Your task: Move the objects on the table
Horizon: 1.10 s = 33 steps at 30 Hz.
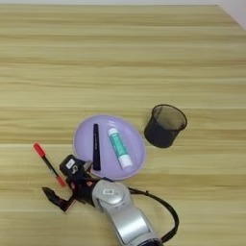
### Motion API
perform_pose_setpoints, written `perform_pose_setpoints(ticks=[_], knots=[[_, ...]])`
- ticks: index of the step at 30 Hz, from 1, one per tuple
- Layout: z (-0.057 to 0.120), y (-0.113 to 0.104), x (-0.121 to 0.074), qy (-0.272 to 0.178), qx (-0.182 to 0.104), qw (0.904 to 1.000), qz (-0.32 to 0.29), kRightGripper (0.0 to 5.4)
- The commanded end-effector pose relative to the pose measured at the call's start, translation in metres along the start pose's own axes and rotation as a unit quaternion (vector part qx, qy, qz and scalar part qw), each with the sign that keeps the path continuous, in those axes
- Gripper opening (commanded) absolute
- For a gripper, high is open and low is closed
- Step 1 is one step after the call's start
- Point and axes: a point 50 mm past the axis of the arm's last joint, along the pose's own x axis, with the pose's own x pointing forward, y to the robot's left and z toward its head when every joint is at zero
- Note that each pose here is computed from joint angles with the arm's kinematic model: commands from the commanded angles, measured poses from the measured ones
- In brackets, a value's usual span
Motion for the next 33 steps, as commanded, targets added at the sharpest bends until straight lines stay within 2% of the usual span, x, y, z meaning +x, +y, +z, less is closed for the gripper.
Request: perform_pose_setpoints(ticks=[1,21,33], knots=[[0.022,-0.011,0.004,-0.029,-0.019,0.9992,-0.019,5.39],[0.014,-0.018,0.011,0.014,-0.012,0.9991,-0.039,5.39],[0.004,-0.017,0.017,0.04,-0.021,0.9983,-0.036,5.39]])
